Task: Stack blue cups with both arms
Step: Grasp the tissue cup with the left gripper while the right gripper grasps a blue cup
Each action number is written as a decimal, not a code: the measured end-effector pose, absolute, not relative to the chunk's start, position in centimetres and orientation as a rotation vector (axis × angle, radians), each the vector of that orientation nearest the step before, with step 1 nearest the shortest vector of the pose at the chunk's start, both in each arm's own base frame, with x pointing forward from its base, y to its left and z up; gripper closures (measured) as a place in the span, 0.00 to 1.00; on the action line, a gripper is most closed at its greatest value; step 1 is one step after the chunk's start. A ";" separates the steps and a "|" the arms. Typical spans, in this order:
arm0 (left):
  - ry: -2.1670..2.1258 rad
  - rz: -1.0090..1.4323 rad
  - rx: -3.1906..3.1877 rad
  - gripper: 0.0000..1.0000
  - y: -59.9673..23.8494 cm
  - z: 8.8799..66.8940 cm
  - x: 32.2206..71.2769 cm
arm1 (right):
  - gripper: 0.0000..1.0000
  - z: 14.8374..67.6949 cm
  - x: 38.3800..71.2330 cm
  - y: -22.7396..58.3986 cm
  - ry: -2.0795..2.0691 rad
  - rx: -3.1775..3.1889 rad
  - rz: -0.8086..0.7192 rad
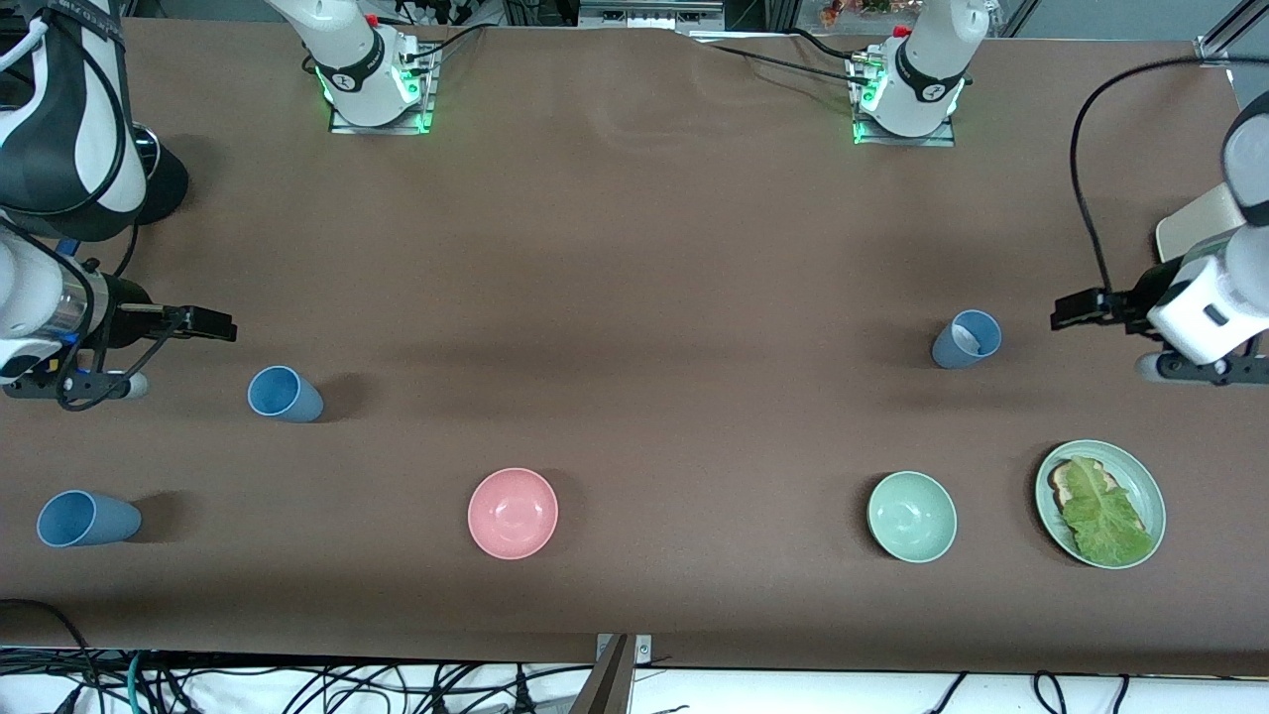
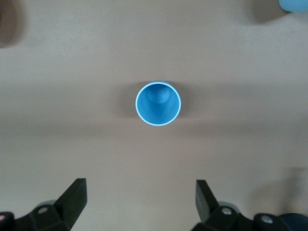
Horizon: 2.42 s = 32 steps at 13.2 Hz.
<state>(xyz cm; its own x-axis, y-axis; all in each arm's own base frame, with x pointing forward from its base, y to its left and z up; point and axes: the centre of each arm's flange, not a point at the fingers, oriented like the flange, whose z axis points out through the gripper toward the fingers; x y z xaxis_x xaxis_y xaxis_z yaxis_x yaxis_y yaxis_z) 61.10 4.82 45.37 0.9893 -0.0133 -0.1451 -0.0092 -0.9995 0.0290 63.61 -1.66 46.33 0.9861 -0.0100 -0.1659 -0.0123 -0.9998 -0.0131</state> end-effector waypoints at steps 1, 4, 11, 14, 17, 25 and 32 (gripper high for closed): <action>-0.004 -0.199 3.109 0.00 5.3 42.9 60.8 | 0.00 45.9 64.0 -1.9 0.007 -3.124 0.245; 0.035 -0.131 3.113 0.00 6.7 37.2 57.6 | 0.00 42.6 65.5 -4.1 -0.118 -3.182 0.217; 0.050 -0.087 3.110 0.00 8.0 29.6 50.1 | 0.00 31.6 66.4 -7.0 -0.127 -3.147 0.241; 0.040 -0.085 3.119 0.00 7.7 27.1 49.7 | 0.00 29.5 65.8 -6.9 -0.135 -3.143 0.201; 0.031 -0.114 3.123 0.15 7.4 25.1 49.7 | 0.00 29.3 66.0 -6.8 -0.115 -3.123 0.169; 0.189 -0.091 3.051 0.99 2.8 25.3 50.9 | 0.01 27.9 66.1 -6.7 -0.110 -3.115 0.167; 0.539 -0.229 2.985 0.99 -14.9 31.3 51.7 | 0.17 25.9 66.1 -6.6 -0.101 -3.106 0.186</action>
<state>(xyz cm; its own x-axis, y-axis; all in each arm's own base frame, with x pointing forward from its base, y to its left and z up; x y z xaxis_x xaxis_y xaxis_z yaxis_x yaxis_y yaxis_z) 51.66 -14.91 31.32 0.9261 0.3392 -0.1652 0.3543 -0.9324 0.0713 66.11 -6.59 25.94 0.9907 0.0664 -0.1184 0.0629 -0.9975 -0.0327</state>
